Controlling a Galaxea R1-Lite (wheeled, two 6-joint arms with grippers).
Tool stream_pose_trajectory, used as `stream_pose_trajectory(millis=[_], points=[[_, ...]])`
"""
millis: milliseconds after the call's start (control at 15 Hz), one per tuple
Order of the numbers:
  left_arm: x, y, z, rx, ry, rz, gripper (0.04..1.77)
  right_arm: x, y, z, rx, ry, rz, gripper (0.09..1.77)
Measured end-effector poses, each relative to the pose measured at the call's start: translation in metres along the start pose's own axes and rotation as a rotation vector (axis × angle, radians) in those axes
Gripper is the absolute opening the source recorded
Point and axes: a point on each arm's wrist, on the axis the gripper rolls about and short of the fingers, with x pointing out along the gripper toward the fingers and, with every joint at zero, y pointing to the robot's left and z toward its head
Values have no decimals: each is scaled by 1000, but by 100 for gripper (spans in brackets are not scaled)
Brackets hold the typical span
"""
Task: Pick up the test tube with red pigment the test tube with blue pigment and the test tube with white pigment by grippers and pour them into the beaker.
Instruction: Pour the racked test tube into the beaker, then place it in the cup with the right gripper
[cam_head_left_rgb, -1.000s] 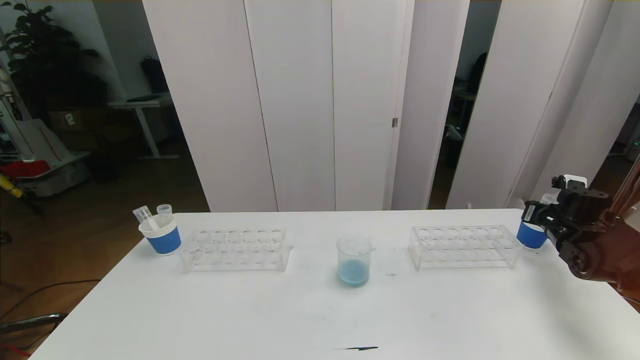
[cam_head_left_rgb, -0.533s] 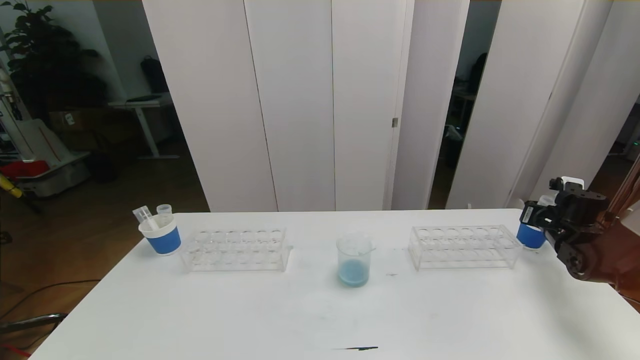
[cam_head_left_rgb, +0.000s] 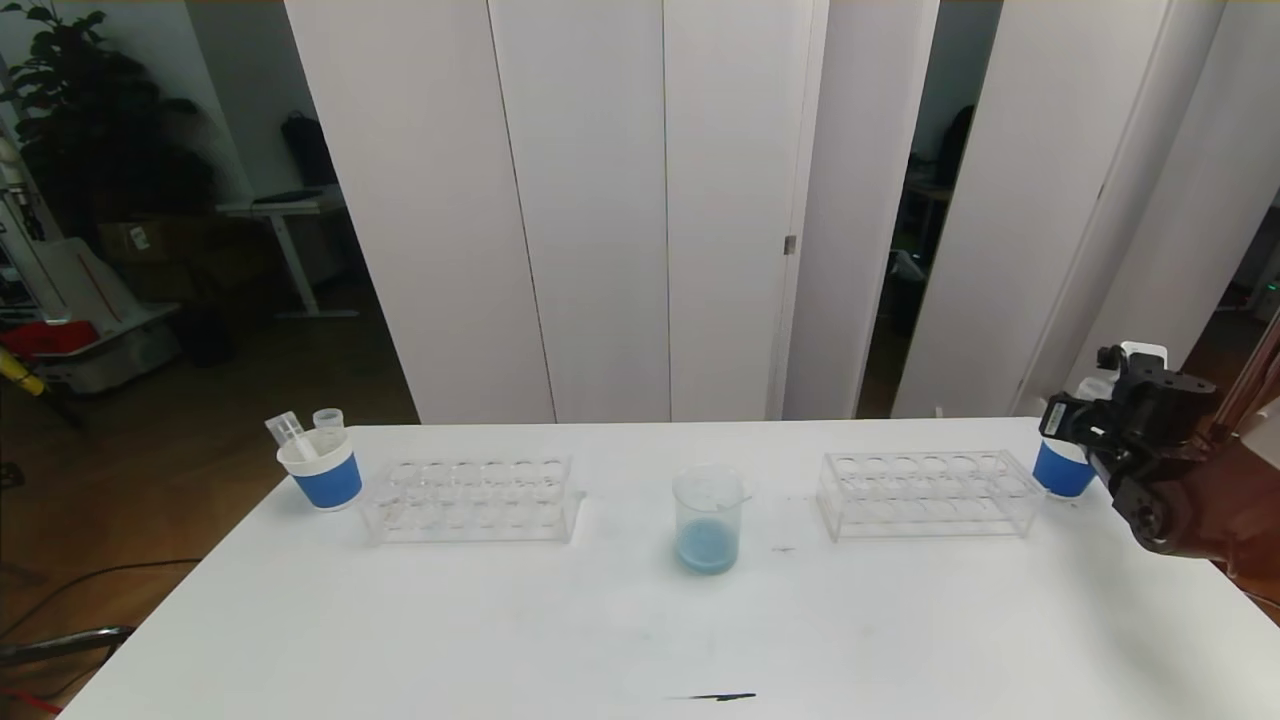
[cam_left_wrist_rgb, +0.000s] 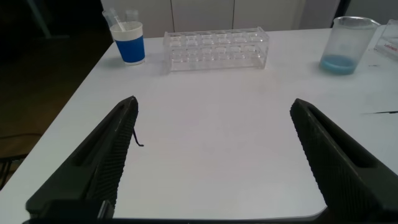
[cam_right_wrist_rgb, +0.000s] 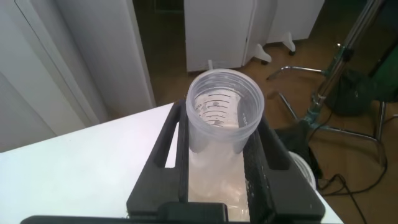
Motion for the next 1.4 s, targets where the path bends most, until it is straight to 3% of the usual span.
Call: stream_pose_trajectory(millis=[667, 733, 800, 933, 1000, 1400], points=[[0, 0, 0, 0, 0, 0, 175, 1, 0, -3, -10, 2, 22, 57], [0, 0, 0, 0, 0, 0, 175, 1, -1, -3, -10, 3, 23, 65], [0, 0, 0, 0, 0, 0, 175, 1, -2, -3, -9, 4, 21, 88], [0, 0, 0, 0, 0, 0, 175, 2, -4, -3, -7, -6, 14, 156], [0, 0, 0, 0, 0, 0, 175, 3, -6, -2, -4, -16, 11, 173], [0, 0, 0, 0, 0, 0, 175, 4, -6, 0, -1, -34, 7, 175]])
